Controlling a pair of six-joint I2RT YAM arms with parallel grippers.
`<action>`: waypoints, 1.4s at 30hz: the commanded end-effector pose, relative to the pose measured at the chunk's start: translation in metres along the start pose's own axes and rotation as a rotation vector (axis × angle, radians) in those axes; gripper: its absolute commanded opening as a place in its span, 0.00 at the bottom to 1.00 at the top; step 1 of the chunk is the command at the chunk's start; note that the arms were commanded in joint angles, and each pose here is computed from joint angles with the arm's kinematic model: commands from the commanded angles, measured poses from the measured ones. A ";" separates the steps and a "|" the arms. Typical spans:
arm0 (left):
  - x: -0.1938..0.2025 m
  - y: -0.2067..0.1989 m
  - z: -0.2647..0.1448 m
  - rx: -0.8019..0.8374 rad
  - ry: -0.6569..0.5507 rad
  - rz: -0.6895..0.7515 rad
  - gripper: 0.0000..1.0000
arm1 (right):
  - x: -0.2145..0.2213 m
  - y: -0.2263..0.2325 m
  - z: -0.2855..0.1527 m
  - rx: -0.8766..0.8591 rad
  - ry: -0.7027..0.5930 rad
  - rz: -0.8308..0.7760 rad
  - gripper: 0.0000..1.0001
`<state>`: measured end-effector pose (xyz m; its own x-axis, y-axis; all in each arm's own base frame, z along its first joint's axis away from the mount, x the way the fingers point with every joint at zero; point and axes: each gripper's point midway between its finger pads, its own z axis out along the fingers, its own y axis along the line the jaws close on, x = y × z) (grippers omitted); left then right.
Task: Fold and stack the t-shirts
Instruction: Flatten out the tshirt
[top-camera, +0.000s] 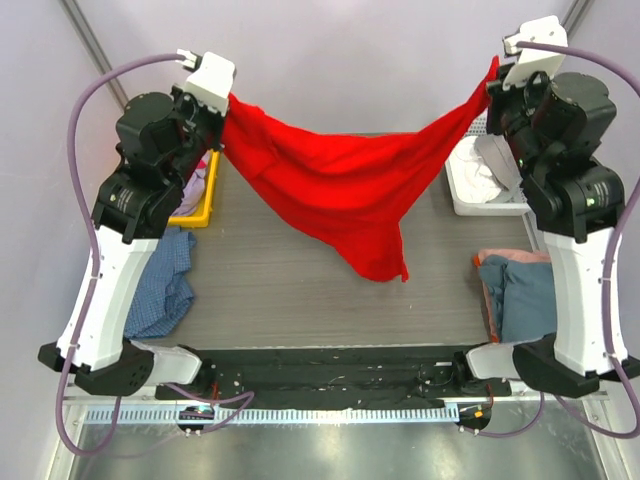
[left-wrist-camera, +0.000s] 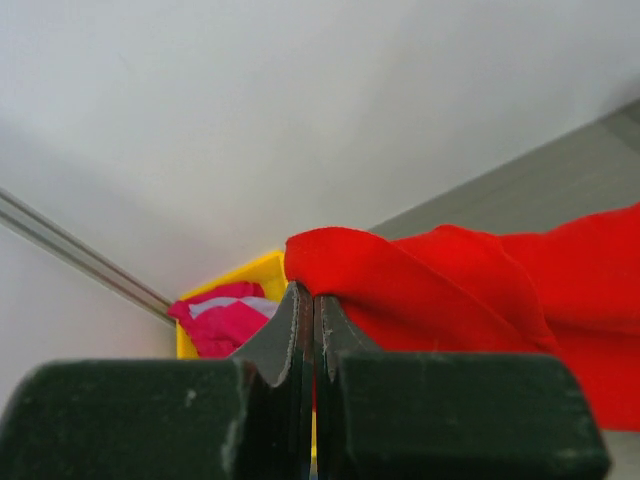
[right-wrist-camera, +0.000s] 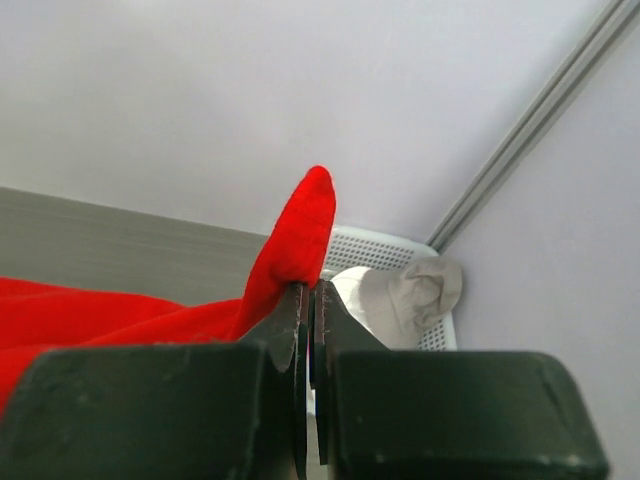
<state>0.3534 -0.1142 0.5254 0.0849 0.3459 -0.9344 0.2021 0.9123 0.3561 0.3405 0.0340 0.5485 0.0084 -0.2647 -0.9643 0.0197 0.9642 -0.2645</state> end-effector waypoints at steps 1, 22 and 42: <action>0.003 -0.005 -0.024 0.057 -0.002 -0.009 0.00 | -0.008 0.007 -0.033 -0.085 -0.055 0.094 0.01; 0.112 -0.015 0.182 -0.173 0.154 0.242 0.00 | 0.106 0.045 0.126 -0.072 0.163 -0.011 0.01; 0.027 -0.002 0.043 -0.073 0.031 0.113 0.00 | 0.019 0.018 0.037 -0.111 -0.057 0.112 0.01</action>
<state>0.4162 -0.1017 0.5298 0.1199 0.4124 -0.9031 0.0308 0.9077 0.4185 0.4162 0.0394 0.5199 0.0177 -0.1944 -0.9808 -0.0377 0.9801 -0.1949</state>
